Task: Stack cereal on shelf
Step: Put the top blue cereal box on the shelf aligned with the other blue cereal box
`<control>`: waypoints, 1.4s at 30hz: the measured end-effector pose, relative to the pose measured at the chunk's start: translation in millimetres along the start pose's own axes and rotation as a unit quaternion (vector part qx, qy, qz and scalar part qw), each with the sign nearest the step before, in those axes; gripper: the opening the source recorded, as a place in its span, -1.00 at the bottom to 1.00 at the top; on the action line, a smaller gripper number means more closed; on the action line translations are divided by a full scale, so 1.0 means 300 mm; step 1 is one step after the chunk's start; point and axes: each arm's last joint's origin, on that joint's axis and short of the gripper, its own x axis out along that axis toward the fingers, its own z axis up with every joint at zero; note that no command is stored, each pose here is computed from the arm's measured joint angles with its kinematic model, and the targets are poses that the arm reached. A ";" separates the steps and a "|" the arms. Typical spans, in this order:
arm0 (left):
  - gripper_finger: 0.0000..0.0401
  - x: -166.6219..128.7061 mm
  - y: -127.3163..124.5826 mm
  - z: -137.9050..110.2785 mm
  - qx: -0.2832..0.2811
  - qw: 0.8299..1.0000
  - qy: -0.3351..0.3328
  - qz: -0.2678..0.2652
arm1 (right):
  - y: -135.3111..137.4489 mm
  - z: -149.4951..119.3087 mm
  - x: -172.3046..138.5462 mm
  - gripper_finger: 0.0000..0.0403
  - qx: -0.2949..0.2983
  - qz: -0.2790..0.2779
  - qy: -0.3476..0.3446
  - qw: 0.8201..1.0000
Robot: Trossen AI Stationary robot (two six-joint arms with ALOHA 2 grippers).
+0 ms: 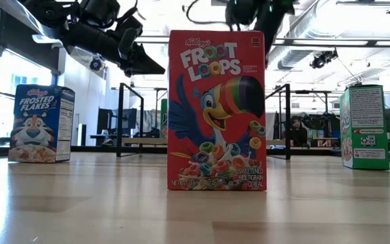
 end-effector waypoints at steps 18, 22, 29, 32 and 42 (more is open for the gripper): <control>-0.96 0.000 0.001 0.007 -0.017 1.000 -0.010 0.001 | -0.052 -0.118 0.219 -0.99 0.126 -0.096 -0.096 0.983; -0.96 0.000 0.001 0.007 -0.017 1.000 -0.010 0.001 | -0.057 -0.120 0.220 -0.99 0.138 -0.099 -0.095 0.981; -0.96 0.000 0.001 0.006 -0.017 1.000 -0.010 0.001 | -0.049 -0.106 0.210 -0.99 0.132 -0.088 -0.106 0.982; -0.96 0.000 0.001 0.006 -0.017 1.000 -0.010 0.001 | -0.023 -0.063 0.177 -0.99 0.116 -0.062 -0.133 0.982; -0.96 0.000 0.001 0.006 -0.018 1.000 -0.009 0.002 | -0.004 -0.031 0.209 -0.99 0.114 -0.104 -0.132 0.979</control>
